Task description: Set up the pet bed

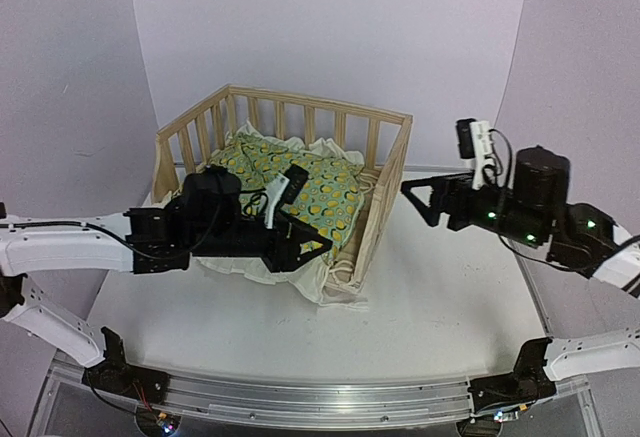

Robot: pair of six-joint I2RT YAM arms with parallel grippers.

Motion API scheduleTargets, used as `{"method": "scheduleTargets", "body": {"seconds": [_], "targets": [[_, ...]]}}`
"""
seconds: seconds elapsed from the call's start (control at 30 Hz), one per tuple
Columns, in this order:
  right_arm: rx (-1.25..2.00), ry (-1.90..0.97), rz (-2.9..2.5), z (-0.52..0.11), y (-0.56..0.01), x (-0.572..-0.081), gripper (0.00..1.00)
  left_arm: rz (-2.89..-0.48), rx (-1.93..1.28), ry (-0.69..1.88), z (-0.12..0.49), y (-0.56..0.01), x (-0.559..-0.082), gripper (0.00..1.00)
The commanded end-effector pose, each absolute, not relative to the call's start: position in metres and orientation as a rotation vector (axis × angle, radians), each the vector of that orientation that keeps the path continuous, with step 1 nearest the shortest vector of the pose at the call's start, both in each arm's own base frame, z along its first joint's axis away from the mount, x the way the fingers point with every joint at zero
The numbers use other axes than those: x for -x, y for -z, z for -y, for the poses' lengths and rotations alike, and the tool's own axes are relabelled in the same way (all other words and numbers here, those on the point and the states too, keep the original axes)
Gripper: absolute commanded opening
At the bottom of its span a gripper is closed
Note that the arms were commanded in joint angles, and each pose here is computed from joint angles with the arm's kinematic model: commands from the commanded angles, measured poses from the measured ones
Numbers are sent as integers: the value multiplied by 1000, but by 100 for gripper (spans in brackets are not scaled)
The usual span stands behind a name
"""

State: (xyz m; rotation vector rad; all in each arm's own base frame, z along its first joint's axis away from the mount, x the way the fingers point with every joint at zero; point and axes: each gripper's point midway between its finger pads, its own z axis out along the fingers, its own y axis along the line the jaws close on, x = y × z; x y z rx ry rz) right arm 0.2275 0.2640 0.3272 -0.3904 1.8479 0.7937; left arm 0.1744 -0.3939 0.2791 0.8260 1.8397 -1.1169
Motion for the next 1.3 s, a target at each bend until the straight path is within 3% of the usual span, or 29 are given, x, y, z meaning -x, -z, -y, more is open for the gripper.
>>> {"method": "scheduleTargets", "body": {"seconds": [0.0, 0.1, 0.23, 0.3, 0.4, 0.7, 0.77, 0.87, 1.03, 1.27], "targets": [[412, -563, -1796, -216, -330, -225, 88, -1623, -1093, 978, 431, -278, -178, 43], [414, -539, -1789, -206, -325, -221, 90, -1497, -1301, 862, 444, -255, -173, 37], [450, -573, -1803, -207, -312, -213, 90, -1345, -1515, 733, 462, -236, -175, 42], [454, -573, -1820, -207, -305, -212, 90, -1356, -1608, 699, 474, -220, -179, 41], [455, -575, -1831, -206, -302, -210, 89, -1395, -1697, 665, 481, -196, -192, 30], [447, -589, -1830, -197, -299, -203, 89, -1394, -1737, 741, 465, -186, -211, 31], [446, -589, -1837, -197, -298, -202, 89, -1420, -1690, 763, 456, -191, -215, 33], [444, -590, -1846, -197, -296, -202, 89, -1412, -1615, 766, 440, -196, -211, 43], [488, -590, -1874, -206, -287, -203, 90, -1449, -1522, 779, 428, -199, -188, 48], [575, -572, -1938, -221, -262, -205, 92, -1337, -1617, 560, 420, -170, -147, 59]]}}
